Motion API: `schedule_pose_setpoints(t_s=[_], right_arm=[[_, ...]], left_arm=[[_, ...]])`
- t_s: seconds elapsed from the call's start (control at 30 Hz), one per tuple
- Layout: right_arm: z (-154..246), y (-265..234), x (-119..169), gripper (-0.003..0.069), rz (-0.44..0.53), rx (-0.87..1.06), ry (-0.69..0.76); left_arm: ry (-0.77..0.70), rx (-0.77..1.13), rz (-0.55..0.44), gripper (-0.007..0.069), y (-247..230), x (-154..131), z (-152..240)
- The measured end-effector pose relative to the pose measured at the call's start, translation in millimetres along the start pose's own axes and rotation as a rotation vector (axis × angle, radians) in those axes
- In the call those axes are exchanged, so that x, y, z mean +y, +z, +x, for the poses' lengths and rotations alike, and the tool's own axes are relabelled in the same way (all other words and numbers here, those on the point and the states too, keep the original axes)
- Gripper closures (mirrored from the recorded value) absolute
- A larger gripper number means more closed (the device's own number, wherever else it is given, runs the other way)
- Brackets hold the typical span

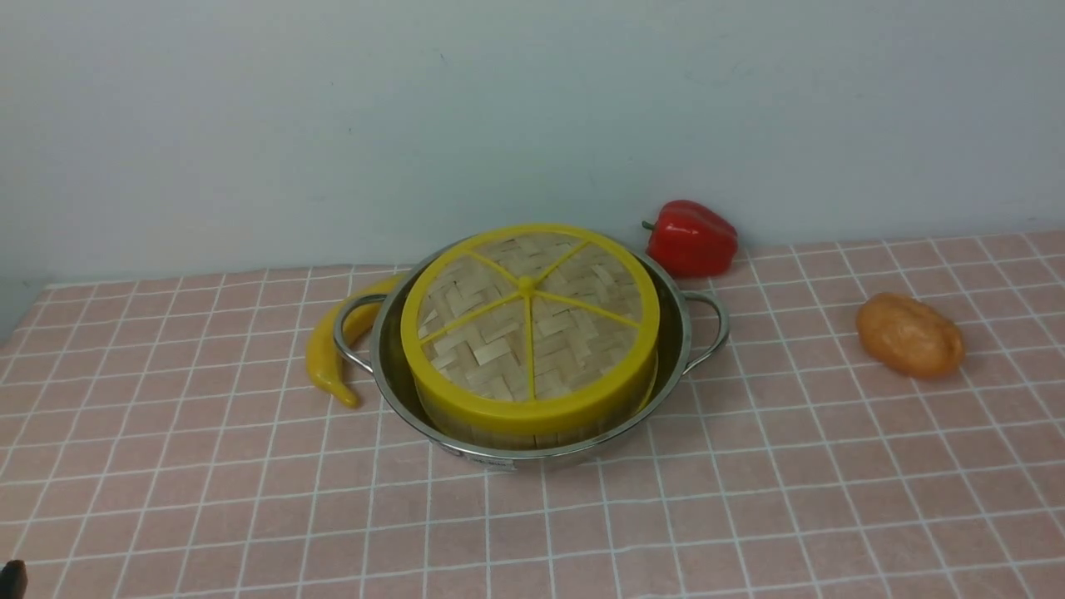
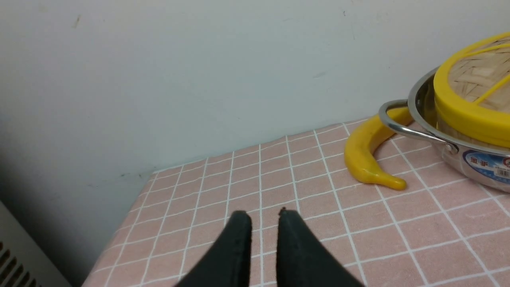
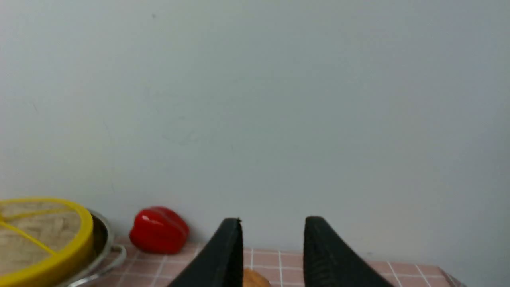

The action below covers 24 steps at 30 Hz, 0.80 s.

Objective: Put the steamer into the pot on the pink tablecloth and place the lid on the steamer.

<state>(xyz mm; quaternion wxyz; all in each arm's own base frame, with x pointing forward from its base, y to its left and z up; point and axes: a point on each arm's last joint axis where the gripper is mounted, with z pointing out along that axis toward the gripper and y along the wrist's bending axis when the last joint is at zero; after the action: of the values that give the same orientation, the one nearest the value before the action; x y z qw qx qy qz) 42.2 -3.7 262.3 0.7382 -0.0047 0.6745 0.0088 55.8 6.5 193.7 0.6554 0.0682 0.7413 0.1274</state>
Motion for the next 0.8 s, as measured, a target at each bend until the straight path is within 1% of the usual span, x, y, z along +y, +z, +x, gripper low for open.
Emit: schedule_pose_setpoints(t_s=[0.03, 0.07, 0.1, 0.13, 0.17, 0.23, 0.37, 0.53, 0.57, 0.8], right_arm=[[8, 2, 1, 0.0417, -0.002, -0.004, -0.005], [26, 6, 2, 0.0417, 0.004, 0.013, -0.015], [28, 6, 3, 0.0417, 0.0, 0.002, -0.026], [45, 9, 3, 0.0417, 0.006, 0.003, -0.027], [49, 9, 4, 0.0417, 0.01, 0.003, -0.027], [50, 9, 4, 0.0417, 0.018, -0.017, -0.022], [48, 9, 1, 0.0417, 0.069, -0.04, 0.013], [55, 9, -3, 0.0417, 0.116, 0.033, 0.108], [57, 9, -3, 0.0417, 0.139, 0.046, 0.118], [59, 9, -4, 0.0417, 0.133, 0.068, 0.138]], left_arm=[[0.0, 0.0, 0.0, 0.0529, 0, 0, 0], [0.0, 0.0, 0.0, 0.0529, 0, 0, 0], [0.0, 0.0, 0.0, 0.0529, 0, 0, 0], [0.0, 0.0, 0.0, 0.0521, 0, 0, 0], [0.0, 0.0, 0.0, 0.0517, 0, 0, 0], [0.0, 0.0, 0.0, 0.0512, 0, 0, 0], [0.0, 0.0, 0.0, 0.0508, 0, 0, 0], [0.0, 0.0, 0.0, 0.0497, 0, 0, 0], [0.0, 0.0, 0.0, 0.0497, 0, 0, 0], [0.0, 0.0, 0.0, 0.0487, 0, 0, 0]])
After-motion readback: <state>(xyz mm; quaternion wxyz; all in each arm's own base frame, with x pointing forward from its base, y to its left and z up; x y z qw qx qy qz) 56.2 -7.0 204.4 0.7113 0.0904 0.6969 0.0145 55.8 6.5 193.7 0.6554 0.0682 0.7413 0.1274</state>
